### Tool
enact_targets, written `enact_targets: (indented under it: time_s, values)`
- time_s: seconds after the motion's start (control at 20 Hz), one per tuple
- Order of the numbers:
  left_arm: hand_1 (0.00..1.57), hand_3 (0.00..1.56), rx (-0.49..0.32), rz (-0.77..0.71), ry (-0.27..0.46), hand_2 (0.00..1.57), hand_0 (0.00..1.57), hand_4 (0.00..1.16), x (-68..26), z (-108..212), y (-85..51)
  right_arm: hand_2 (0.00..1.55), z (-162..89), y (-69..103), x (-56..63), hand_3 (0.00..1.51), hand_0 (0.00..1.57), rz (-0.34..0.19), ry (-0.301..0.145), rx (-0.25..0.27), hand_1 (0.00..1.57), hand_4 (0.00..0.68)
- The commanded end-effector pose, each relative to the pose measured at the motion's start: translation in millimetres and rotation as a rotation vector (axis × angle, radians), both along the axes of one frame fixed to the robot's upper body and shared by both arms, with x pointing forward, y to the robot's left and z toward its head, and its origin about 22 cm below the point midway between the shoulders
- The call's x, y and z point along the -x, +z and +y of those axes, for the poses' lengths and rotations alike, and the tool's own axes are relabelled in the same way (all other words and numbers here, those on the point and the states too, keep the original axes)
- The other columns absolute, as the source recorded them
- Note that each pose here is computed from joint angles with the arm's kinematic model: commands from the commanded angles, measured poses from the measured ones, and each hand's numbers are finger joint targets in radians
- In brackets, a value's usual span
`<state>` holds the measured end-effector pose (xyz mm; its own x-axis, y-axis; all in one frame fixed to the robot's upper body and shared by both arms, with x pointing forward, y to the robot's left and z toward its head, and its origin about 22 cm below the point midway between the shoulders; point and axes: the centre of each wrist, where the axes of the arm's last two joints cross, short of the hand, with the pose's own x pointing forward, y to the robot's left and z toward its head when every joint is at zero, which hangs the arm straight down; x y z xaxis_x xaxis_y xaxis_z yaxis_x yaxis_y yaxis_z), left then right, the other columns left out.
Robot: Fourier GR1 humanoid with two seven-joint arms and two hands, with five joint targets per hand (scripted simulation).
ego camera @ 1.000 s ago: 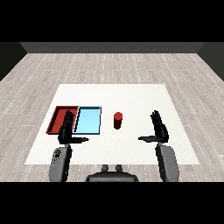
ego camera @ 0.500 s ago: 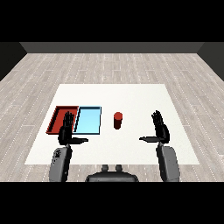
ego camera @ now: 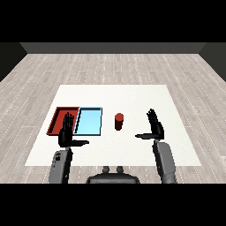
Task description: Pick the red can and put it in the red box
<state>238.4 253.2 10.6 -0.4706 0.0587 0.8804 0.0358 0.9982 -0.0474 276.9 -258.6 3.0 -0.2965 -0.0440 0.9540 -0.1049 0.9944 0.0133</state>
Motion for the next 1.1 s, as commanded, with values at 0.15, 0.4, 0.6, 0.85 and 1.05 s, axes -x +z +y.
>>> enact_targets:
  time_s: [0.15,0.4,0.6,0.85,1.05]
  values:
    - [0.00,0.00,0.011,0.004,0.006,0.00,0.00,0.00,16.4,4.5,5.7,0.00,21.4,20.3,-40.3,0.00,0.00,0.042,0.010,-0.014,0.00,0.000]
    - [0.00,0.00,0.013,-0.010,0.009,0.00,0.00,0.00,-8.3,4.9,6.4,0.00,37.1,-11.0,-44.2,0.00,0.00,0.084,0.054,-0.107,0.00,0.000]
    - [0.00,0.00,0.007,-0.005,0.028,0.00,0.00,0.00,-7.2,17.6,-3.7,0.00,31.3,-38.9,-39.3,0.00,0.00,0.111,0.047,-0.134,0.00,0.000]
    - [0.00,0.00,0.015,-0.017,0.019,0.00,0.00,0.00,-3.8,1.4,12.8,0.00,75.6,-16.7,-56.1,0.00,0.00,0.112,0.059,-0.142,0.00,0.000]
    - [0.00,0.00,0.011,-0.001,0.016,0.00,0.00,0.00,-7.0,6.4,14.6,0.00,78.1,-42.6,-47.5,0.00,0.00,0.133,0.057,-0.150,0.00,0.000]
